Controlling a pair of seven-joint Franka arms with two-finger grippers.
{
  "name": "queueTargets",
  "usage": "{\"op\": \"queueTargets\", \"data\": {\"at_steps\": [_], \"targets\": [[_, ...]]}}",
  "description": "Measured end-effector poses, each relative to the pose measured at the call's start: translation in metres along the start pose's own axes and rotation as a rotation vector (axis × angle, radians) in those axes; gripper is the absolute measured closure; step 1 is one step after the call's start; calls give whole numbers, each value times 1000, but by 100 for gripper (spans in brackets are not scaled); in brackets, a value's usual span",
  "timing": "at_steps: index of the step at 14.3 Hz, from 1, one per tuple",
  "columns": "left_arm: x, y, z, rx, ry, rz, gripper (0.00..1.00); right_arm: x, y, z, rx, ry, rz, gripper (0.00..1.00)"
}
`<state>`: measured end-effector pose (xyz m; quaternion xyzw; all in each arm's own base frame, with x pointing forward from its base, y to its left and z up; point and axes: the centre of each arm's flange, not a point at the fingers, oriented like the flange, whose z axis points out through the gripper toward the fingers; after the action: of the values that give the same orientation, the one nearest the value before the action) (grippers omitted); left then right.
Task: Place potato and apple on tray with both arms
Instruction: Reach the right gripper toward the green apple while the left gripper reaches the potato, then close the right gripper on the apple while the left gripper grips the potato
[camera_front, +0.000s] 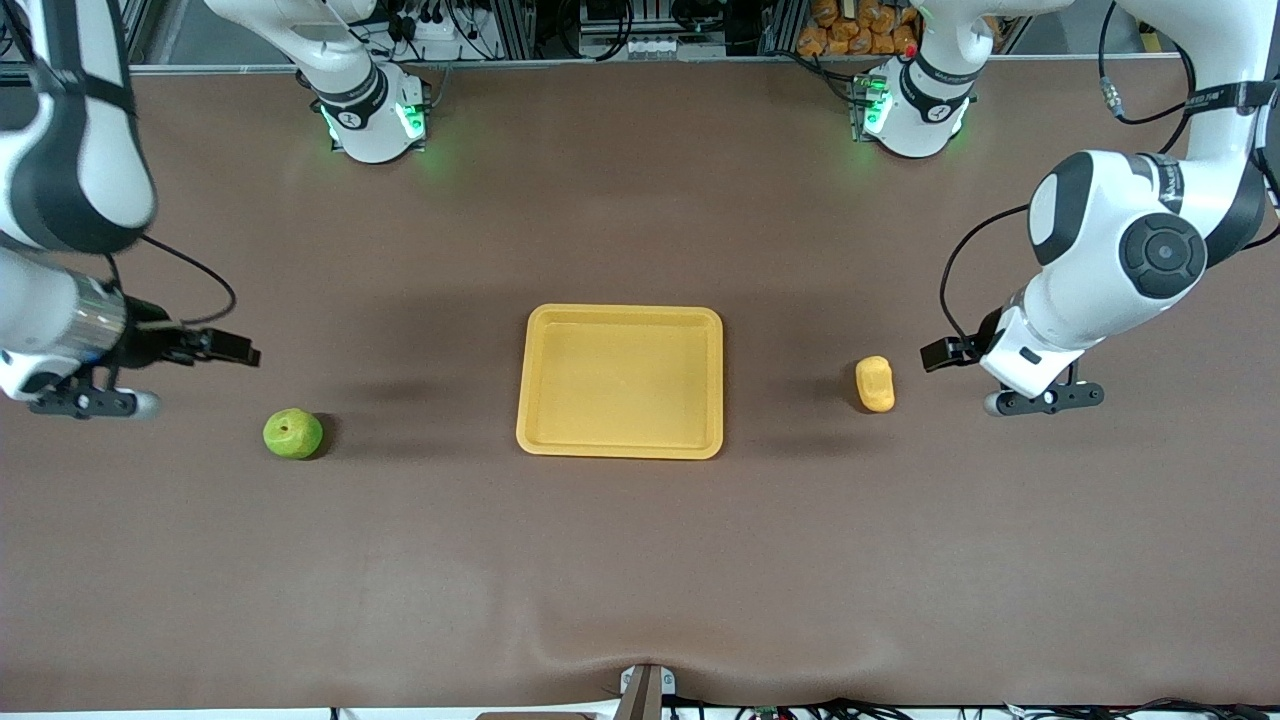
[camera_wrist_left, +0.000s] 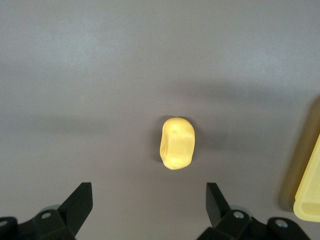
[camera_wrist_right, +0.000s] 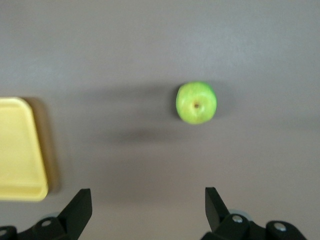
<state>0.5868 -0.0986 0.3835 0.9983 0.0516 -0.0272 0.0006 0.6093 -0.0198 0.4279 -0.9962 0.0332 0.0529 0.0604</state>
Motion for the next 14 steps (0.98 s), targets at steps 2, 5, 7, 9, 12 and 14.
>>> {"op": "queueTargets", "data": {"at_steps": [2,5,7,9,12,14], "targets": [[2,0,9,0,-9,0,0,2,7,43,-8,38,-20,0],[2,1,19,3,-26,2,0,-4,27,95,-28,96,-90,0],[1,5,28,4,-37,8,0,-2,42,117,-40,110,-150,0],[3,10,40,1,-35,16,0,5,47,138,-55,124,-236,0],[6,16,57,-3,-36,23,0,18,50,168,-80,150,-370,0],[7,19,62,-6,-32,28,0,27,53,184,-87,144,-417,0]]}}
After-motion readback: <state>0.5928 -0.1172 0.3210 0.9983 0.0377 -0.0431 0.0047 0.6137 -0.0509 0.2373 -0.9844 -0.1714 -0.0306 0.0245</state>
